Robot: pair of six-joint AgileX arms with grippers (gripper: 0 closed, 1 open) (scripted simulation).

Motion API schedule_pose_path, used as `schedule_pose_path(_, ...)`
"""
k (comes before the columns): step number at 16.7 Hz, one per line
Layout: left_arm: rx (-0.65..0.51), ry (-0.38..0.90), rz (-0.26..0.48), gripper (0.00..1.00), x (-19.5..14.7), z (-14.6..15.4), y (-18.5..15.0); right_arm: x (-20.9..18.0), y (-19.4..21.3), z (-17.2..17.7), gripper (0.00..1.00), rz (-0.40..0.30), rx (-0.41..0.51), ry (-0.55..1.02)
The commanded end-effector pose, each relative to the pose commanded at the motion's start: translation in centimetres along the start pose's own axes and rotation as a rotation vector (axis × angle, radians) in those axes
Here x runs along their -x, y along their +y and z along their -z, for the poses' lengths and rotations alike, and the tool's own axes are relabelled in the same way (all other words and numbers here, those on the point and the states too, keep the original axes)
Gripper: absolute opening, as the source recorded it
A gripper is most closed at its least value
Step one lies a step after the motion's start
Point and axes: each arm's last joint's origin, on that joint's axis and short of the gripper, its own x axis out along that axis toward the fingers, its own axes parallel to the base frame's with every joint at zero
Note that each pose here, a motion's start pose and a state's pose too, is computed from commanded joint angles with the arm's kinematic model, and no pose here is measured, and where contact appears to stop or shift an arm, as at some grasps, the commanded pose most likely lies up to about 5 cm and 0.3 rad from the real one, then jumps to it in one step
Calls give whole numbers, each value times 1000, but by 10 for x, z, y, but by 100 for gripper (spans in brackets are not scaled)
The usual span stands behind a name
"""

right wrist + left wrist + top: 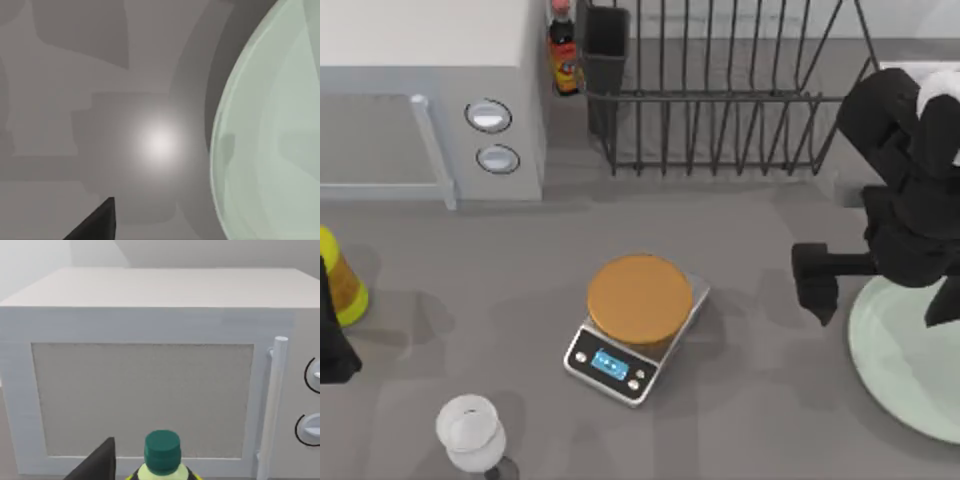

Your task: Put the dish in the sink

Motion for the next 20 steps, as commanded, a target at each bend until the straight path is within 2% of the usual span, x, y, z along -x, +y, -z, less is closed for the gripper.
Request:
schedule_pose_path(7, 0, 0, 0, 100, 0, 0, 0, -75, 1, 0, 100, -4, 3, -10)
schedule_pose_path(12, 0, 0, 0, 100, 0, 0, 0, -81, 1, 2, 100, -2, 3, -4)
schedule_pose_path(20, 0, 0, 0, 100, 0, 0, 0, -81, 1, 2, 40, -2, 3, -4)
